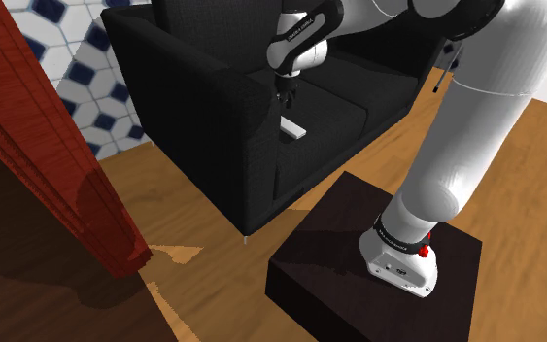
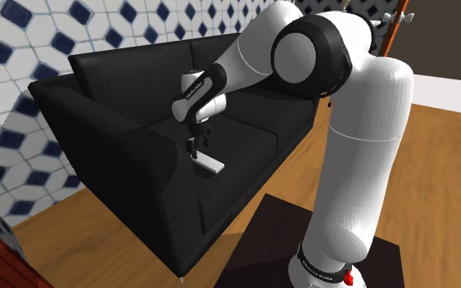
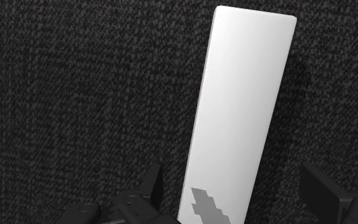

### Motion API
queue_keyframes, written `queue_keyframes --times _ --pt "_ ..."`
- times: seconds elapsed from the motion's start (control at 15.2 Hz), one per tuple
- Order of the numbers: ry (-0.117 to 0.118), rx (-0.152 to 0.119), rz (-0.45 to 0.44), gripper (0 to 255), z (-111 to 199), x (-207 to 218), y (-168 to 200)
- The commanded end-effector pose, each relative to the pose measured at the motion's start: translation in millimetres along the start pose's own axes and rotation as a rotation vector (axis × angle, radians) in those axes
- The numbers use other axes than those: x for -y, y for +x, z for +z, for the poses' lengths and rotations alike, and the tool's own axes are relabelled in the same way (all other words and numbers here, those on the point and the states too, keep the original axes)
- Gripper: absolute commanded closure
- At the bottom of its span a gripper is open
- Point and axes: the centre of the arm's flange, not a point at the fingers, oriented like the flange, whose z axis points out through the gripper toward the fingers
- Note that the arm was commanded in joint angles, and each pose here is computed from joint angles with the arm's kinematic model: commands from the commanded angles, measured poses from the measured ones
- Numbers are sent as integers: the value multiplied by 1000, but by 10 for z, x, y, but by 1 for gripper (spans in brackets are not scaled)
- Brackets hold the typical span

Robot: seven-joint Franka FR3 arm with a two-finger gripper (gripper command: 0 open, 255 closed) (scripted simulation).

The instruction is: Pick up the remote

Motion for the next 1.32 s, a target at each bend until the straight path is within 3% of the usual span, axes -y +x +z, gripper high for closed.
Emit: queue_keyframes --times 0.0,0.4,0.46,1.06,1.25 --pt "0 0 0 0 118 2 14" --pt "0 0 0 0 360 9 9" --pt "0 0 0 255 357 11 9" --pt "0 0 0 255 360 9 9" --pt "0 0 0 255 202 5 12"
